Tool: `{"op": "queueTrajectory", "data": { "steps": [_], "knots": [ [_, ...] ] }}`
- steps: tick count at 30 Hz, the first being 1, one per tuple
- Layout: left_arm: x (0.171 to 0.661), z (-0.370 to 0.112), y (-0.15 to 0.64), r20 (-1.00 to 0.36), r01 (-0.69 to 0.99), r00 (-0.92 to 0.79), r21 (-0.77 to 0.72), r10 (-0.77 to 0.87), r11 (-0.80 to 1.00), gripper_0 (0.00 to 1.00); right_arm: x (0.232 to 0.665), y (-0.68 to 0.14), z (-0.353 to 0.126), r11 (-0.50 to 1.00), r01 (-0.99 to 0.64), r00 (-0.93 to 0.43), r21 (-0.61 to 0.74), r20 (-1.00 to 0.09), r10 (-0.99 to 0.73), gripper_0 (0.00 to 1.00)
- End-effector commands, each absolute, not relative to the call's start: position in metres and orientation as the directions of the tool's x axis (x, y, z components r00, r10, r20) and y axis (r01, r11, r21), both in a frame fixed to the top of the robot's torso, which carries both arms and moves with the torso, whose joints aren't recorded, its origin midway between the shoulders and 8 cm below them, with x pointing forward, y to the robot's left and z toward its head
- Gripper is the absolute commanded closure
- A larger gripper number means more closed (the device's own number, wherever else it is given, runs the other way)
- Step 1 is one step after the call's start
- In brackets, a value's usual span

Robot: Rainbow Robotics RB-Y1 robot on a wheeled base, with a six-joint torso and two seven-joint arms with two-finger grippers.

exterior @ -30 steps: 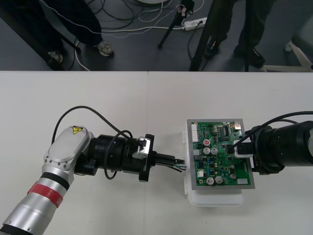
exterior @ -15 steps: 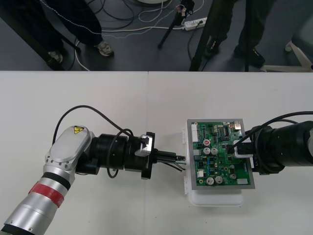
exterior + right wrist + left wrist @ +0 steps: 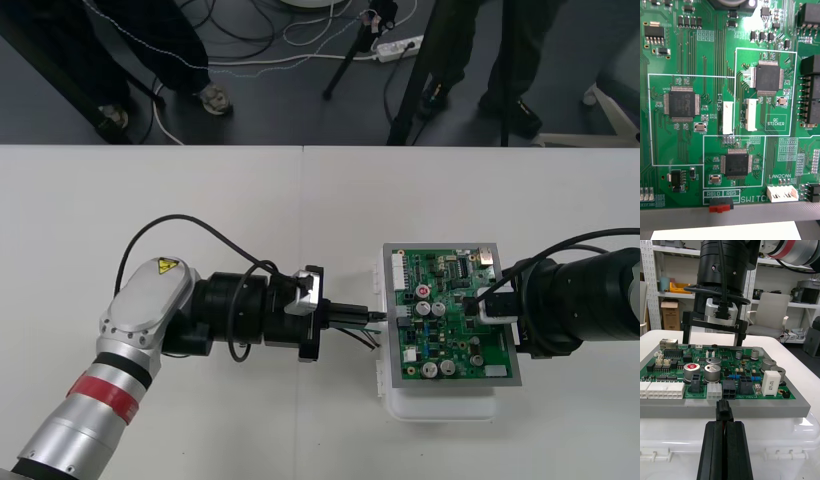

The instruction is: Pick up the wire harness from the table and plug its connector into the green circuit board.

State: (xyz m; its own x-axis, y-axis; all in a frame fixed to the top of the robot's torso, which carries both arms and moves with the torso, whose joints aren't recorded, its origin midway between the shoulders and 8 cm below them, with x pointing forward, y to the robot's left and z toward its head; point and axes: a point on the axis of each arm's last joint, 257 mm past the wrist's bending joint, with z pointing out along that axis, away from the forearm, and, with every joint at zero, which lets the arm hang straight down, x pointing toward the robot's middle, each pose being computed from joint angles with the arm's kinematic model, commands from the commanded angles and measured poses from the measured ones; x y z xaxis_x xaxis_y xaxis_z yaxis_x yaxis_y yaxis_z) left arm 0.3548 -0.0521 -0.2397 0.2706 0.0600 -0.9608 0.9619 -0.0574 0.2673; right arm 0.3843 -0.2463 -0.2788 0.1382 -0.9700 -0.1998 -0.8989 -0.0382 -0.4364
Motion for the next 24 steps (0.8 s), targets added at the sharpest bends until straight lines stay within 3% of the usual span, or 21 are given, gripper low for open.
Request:
{"op": "queueTrajectory", "data": {
  "steps": [1,24],
  "knots": [
    [0.361,-0.218,-0.075,-0.945,0.944,0.325,0.323,0.028,-0.061,1.00,0.389,-0.227,-0.268,-0.091,-0.880,0.204,-0.467,-0.196,-0.959,0.00],
    [0.351,-0.220,-0.088,-0.947,0.944,0.322,0.319,0.023,-0.087,1.00,0.388,-0.227,-0.268,-0.035,-0.891,0.153,-0.454,-0.226,-0.962,0.00]
  ]
}}
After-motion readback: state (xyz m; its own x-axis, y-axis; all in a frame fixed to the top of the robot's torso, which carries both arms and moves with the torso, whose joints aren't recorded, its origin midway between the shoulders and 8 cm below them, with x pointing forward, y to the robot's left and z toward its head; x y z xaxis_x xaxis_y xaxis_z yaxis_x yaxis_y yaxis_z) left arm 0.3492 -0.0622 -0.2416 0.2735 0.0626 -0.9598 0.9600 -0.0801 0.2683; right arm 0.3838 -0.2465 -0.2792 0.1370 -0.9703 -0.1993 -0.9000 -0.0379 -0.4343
